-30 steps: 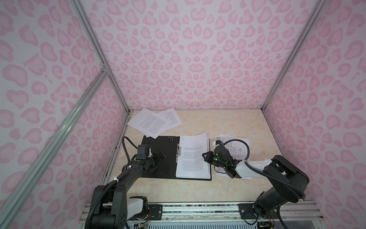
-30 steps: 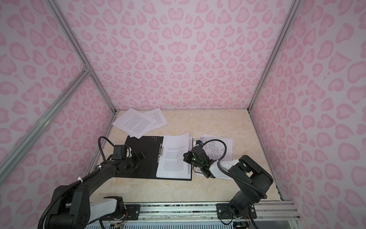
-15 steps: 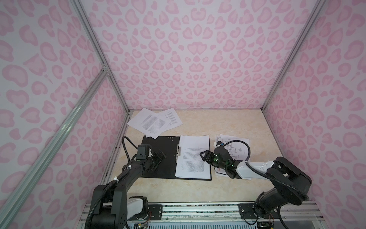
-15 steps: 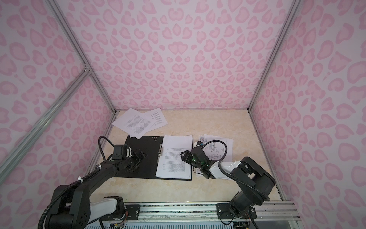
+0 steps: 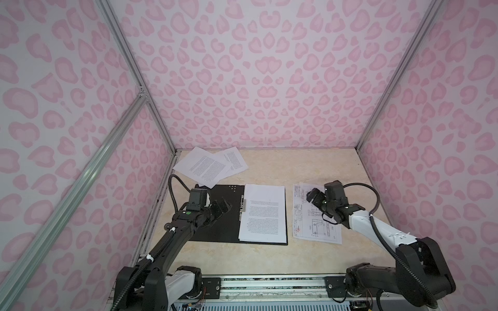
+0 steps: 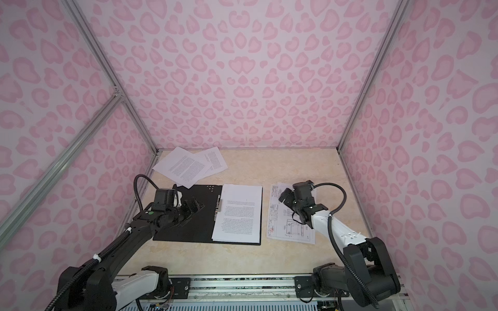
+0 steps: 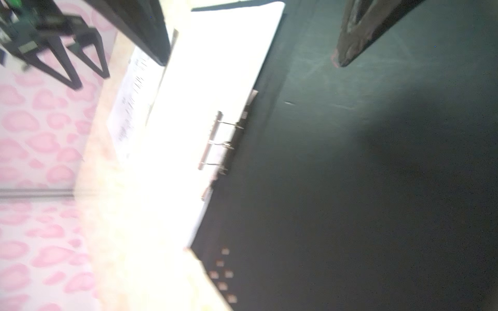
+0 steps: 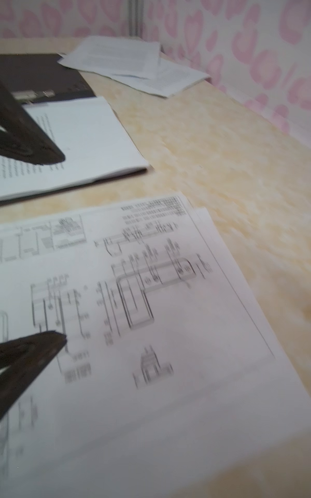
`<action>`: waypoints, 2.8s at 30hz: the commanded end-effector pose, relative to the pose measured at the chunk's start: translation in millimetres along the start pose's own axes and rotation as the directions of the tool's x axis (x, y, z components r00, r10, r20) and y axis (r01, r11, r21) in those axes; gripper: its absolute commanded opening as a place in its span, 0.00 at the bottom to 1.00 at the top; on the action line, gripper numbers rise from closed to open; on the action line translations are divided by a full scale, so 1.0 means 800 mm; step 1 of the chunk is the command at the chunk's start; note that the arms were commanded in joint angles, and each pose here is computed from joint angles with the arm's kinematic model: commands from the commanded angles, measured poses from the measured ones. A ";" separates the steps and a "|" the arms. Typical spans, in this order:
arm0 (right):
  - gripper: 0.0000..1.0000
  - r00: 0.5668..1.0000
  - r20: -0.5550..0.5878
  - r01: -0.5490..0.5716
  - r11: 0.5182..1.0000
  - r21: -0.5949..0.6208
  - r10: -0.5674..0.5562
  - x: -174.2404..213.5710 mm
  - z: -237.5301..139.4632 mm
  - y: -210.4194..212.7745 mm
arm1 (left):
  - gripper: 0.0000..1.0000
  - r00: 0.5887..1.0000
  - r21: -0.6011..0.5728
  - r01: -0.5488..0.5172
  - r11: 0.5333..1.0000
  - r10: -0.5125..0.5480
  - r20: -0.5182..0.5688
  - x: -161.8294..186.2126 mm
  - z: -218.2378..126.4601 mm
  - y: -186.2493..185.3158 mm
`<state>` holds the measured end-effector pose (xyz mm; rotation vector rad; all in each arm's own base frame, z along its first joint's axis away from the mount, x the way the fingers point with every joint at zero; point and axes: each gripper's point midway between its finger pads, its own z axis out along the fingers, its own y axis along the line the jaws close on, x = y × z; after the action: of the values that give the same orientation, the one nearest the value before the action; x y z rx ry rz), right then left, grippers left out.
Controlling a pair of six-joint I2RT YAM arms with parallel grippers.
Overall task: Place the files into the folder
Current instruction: 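Move right gripper to the drawing sheet while left gripper reaches over it, then pin the drawing sheet with left gripper while right gripper pinches its far edge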
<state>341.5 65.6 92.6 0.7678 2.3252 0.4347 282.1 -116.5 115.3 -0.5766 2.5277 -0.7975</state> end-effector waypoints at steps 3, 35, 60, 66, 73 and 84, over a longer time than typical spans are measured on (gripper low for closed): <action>0.97 0.998 -0.055 0.045 0.996 0.080 -0.040 -0.041 -0.005 -0.062 | 0.98 0.967 0.101 -0.239 0.966 0.246 -0.069 0.038 0.002 -0.108; 0.95 0.998 -0.065 -0.023 0.994 -0.107 0.016 -0.095 0.059 -0.070 | 0.98 0.685 0.214 -0.375 0.902 0.425 -0.592 0.302 0.238 -0.239; 0.95 0.979 -0.201 -0.055 0.993 -0.102 0.033 -0.059 0.083 -0.078 | 0.98 0.725 0.085 -0.350 0.933 0.327 -0.606 0.289 0.248 -0.198; 0.95 0.962 -0.264 -0.105 0.987 -0.122 0.069 -0.037 0.067 -0.079 | 0.98 0.732 0.074 -0.343 0.936 0.316 -0.603 0.288 0.252 -0.195; 0.97 0.939 -0.310 -0.214 0.960 -0.181 0.151 -0.018 0.040 -0.084 | 0.98 0.737 0.064 -0.335 0.940 0.304 -0.603 0.288 0.256 -0.191; 0.97 0.928 -0.316 -0.271 0.939 -0.214 0.196 0.006 0.010 -0.086 | 0.98 0.745 0.052 -0.321 0.946 0.286 -0.602 0.288 0.259 -0.186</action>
<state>320.4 11.0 52.1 0.9064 2.3822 0.9541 237.4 -469.8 35.7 0.2442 2.9926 -1.2133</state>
